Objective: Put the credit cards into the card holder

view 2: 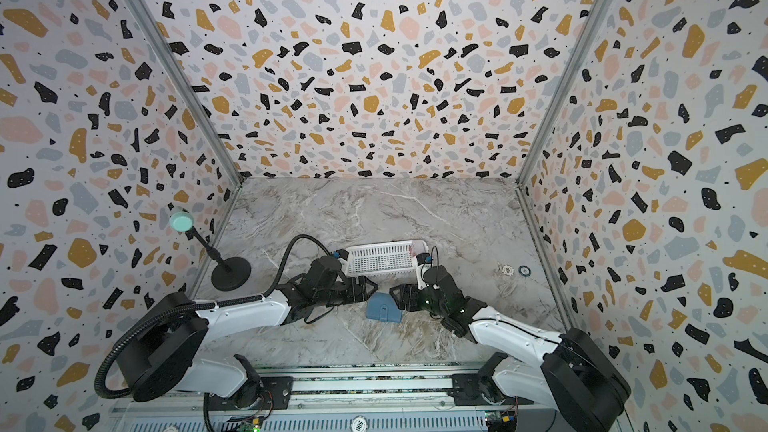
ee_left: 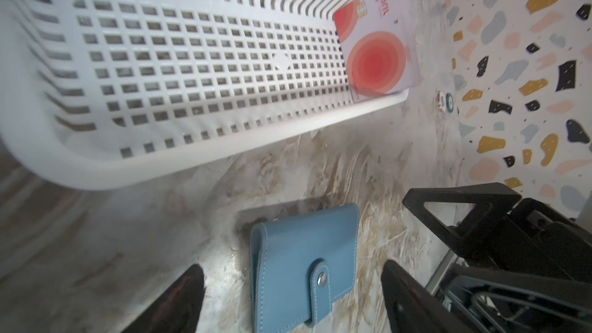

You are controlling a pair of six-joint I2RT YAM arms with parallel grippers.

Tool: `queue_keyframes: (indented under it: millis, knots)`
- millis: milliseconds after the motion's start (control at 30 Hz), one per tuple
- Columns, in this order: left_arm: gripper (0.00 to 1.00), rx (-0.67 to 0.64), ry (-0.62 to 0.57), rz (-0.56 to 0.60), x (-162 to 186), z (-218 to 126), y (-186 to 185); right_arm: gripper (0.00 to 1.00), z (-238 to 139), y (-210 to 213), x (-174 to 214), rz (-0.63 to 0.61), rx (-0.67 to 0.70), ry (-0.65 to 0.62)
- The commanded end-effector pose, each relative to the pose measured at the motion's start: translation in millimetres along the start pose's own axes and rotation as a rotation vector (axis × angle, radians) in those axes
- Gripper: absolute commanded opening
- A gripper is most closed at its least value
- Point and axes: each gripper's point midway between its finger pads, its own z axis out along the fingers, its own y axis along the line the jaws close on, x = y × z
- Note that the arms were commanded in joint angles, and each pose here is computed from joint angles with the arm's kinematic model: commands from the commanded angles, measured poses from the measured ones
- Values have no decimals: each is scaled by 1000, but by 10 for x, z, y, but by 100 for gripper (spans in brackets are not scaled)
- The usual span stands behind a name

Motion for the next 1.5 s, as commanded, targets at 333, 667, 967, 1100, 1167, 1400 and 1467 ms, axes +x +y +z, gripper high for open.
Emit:
queue_keyframes:
  millis: [333, 667, 967, 1100, 1167, 1400, 1467]
  knots:
    - [81, 85, 113, 224, 83, 233, -250, 40, -142, 43, 685, 27, 41, 115]
    - [82, 38, 150, 303, 37, 412, -265, 31, -83, 229, 906, 40, -44, 165]
    - [82, 59, 236, 323, 199, 568, -266, 28, 11, 300, 952, 41, -85, 171]
    - [82, 52, 265, 324, 299, 505, -227, 26, 57, 180, 941, 60, -30, 162]
    - [81, 59, 272, 316, 355, 446, -222, 26, 81, 74, 937, 79, 11, 165]
    - [80, 138, 295, 244, 655, 273, -267, 23, 97, -167, 807, 102, 115, 136]
    - [80, 171, 284, 217, 699, 237, -320, 22, 91, -239, 776, 116, 134, 126]
